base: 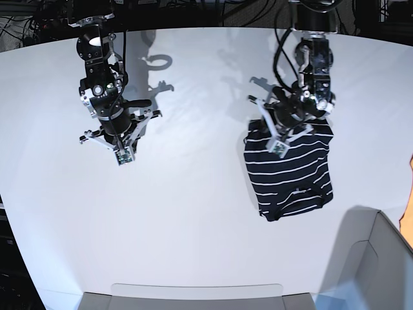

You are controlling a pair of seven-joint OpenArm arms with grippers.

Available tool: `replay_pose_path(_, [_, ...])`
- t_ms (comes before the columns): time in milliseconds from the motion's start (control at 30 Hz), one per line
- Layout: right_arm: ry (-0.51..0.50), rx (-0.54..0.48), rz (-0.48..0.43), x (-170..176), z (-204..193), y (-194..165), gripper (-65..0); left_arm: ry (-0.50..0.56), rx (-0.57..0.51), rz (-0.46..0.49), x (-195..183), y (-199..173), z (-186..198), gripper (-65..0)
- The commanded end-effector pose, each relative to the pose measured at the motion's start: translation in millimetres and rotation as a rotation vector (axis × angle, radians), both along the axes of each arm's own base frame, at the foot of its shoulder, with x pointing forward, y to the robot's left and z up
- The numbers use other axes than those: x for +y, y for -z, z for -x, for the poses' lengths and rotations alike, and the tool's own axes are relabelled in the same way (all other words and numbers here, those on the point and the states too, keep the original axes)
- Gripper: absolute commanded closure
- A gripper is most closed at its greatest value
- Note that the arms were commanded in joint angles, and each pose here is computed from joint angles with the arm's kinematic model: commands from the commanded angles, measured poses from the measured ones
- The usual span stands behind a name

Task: Fold the T-shirt properly
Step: 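Press the folded bundle flat with the left gripper, then release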

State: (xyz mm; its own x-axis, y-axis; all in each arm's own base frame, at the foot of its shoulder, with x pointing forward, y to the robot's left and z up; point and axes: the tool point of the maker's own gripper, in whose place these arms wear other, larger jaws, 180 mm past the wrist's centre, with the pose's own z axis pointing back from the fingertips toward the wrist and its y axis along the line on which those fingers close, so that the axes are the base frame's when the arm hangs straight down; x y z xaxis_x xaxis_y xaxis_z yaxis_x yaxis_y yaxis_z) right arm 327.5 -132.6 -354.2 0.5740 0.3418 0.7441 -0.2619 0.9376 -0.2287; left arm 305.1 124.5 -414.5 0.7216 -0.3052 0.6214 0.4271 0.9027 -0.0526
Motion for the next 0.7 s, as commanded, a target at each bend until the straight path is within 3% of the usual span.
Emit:
replay_pose_path(0, [-0.006, -0.055, -0.006, 1, -7, -15, 0.0, -0.02, -0.068, -0.024, 17, -16, -15, 0.0])
replay_pose_path(133, [-0.008, -0.056, -0.01, 2, -7, -15, 0.0, -0.041, -0.126, -0.063, 40, -34, -10, 0.0])
replay_pose_path(367, [-0.02, -0.09, -0.022, 9, -9, -28, 0.0, -0.012, -0.301, -0.072, 29, -90, -23, 0.0])
replay_pose_path(467, [-0.023, -0.102, -0.023, 10, -9, -33, 0.0, -0.026, -0.395, -0.049, 30, -116, -60, 0.0])
replay_pose_path(667, [-0.04, -0.121, -0.036, 17, 5, -42, 0.0, -0.094, -0.343, 0.024, 46, -93, -112, 0.0])
